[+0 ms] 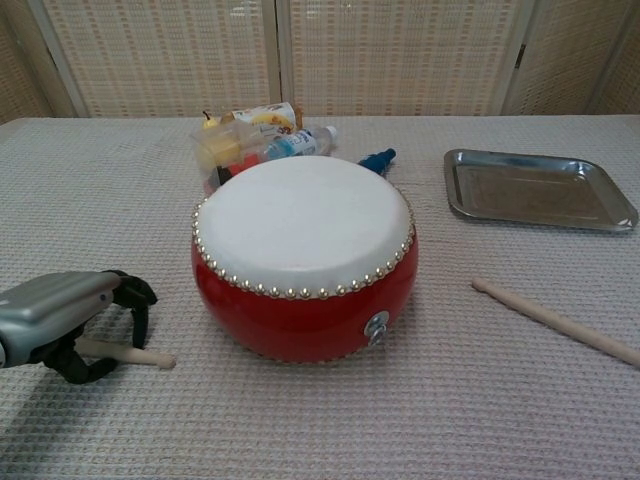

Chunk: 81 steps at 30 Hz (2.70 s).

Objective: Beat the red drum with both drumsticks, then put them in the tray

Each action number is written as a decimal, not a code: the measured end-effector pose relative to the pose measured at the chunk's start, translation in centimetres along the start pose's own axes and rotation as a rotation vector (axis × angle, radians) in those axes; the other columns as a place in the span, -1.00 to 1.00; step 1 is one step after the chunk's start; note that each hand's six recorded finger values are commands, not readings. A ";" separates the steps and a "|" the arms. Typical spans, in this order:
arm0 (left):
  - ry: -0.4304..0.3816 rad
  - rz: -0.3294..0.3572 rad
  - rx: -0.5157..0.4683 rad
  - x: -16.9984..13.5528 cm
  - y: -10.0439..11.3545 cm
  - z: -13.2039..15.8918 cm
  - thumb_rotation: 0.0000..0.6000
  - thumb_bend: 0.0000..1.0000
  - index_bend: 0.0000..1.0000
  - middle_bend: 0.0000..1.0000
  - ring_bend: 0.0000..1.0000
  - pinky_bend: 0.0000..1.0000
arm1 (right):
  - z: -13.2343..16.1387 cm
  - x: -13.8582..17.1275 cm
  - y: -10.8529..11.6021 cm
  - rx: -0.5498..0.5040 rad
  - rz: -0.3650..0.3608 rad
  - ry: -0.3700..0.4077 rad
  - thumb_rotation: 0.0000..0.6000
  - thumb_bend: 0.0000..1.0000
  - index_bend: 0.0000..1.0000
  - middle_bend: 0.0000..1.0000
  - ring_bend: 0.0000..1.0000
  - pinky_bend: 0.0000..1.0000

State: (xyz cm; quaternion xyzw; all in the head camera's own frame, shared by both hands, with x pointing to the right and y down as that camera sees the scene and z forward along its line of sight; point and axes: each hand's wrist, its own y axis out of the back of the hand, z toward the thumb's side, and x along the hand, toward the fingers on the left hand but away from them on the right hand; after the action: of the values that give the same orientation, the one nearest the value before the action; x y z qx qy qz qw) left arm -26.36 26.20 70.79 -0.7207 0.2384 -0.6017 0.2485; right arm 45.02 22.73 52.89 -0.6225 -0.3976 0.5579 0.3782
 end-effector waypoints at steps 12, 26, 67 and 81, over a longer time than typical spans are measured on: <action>-0.013 0.023 -0.200 -0.8 1.3 -0.6 1.00 -0.34 0.16 -0.51 -0.73 -0.66 | 0.1 0.1 0.2 0.002 -0.004 0.004 1.00 -0.61 -0.76 -0.83 -0.91 -0.68; -0.043 0.021 -0.837 -2.3 5.5 -4.3 1.00 -0.34 0.19 -0.44 -0.68 -0.66 | 0.7 0.1 0.4 0.006 -0.008 0.021 1.00 -0.61 -0.76 -0.83 -0.91 -0.68; -0.141 -0.141 -2.009 -0.6 6.8 -14.3 1.00 -0.25 0.10 -0.15 -0.31 -0.23 | 0.8 0.1 2.5 0.013 -0.069 0.032 1.00 -0.61 -0.78 -0.83 -0.91 -0.68; -0.140 -0.115 -2.008 0.5 6.2 -14.7 1.00 -0.23 -0.09 -0.10 -0.22 -0.19 | 0.5 0.1 2.4 0.014 -0.064 0.021 1.00 -0.61 -0.78 -0.83 -0.91 -0.68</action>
State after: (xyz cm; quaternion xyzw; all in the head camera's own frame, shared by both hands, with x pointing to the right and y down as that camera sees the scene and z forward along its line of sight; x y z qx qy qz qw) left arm -41.01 20.14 69.39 -0.6406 0.5848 -0.0898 -0.4895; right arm 44.66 21.83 50.61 -0.6127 -0.4093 0.5417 0.4046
